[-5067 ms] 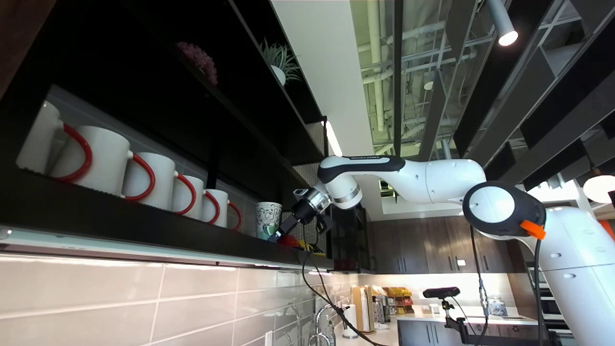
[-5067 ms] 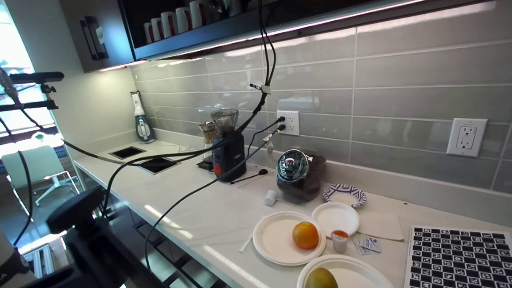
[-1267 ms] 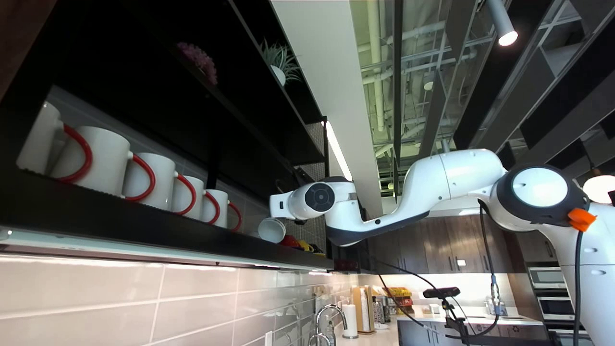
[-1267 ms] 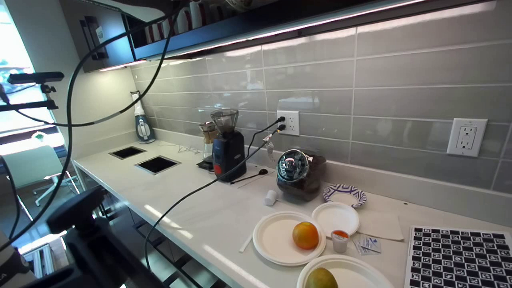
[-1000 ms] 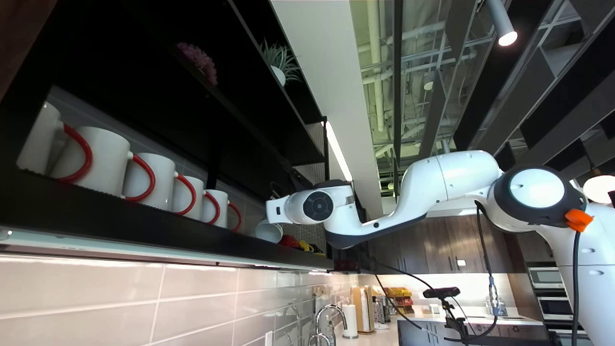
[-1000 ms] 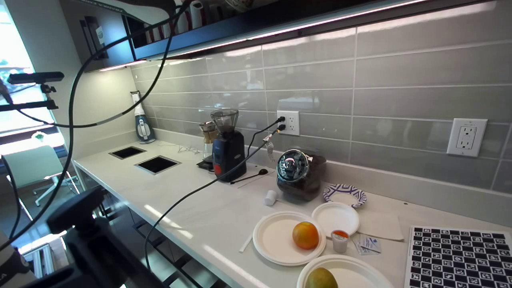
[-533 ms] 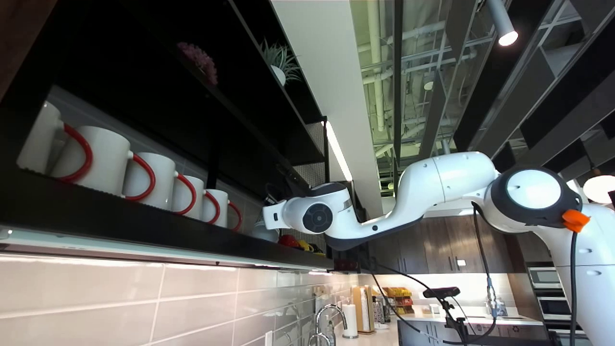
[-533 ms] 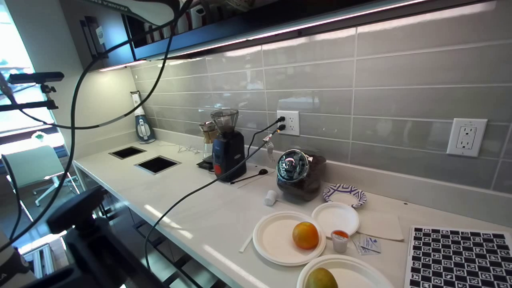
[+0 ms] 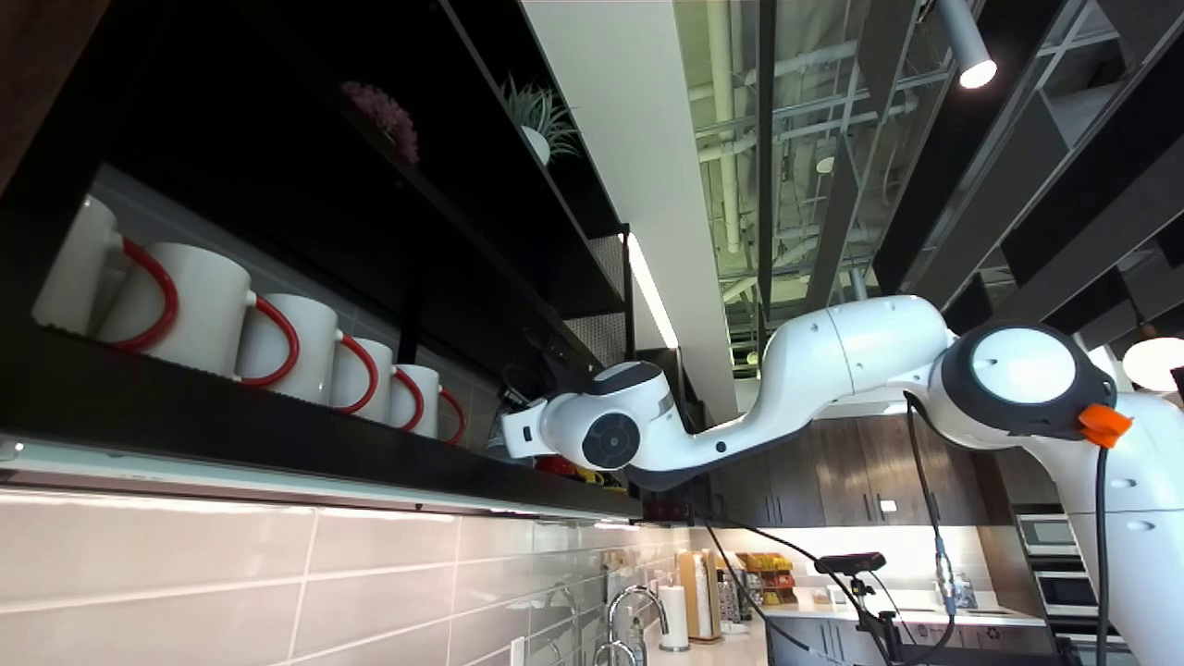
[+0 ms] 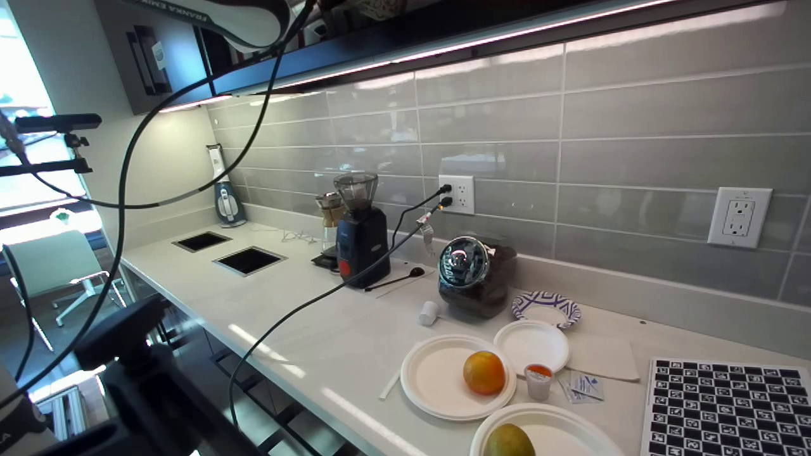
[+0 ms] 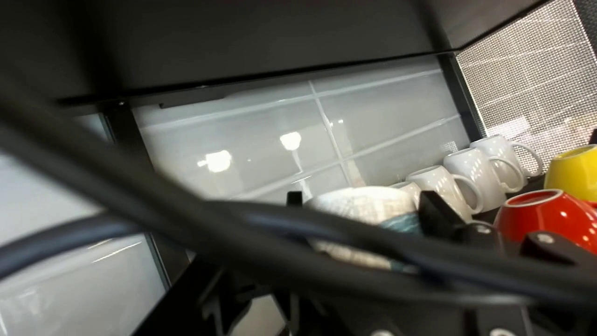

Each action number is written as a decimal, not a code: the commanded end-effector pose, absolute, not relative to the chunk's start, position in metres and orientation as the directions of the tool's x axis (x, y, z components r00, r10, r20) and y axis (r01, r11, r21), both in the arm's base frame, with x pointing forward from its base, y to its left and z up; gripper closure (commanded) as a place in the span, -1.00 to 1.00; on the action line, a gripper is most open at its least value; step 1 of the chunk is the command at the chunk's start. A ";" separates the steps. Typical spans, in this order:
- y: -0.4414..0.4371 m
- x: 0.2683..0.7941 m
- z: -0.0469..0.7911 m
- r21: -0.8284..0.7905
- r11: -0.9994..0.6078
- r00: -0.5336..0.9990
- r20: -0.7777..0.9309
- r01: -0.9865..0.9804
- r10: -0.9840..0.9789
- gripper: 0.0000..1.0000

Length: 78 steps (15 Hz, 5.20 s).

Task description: Stack the cups together, then put them upside down

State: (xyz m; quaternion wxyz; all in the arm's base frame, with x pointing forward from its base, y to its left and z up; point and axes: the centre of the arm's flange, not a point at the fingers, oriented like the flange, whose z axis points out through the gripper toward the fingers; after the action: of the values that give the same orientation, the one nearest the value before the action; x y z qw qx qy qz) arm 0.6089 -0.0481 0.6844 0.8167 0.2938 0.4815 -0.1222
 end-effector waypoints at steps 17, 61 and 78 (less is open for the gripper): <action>-0.038 0.598 0.680 0.400 0.784 0.616 -0.787 0.474 0.030 -1.00; -0.098 0.458 0.743 0.650 -0.699 0.396 0.583 0.298 0.710 -1.00; -0.126 0.425 0.749 0.316 -0.938 0.522 0.780 0.146 0.344 -1.00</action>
State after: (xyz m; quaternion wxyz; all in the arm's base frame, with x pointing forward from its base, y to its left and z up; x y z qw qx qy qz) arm 0.4353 -0.1298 0.7475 0.1199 0.8638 0.1567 0.4636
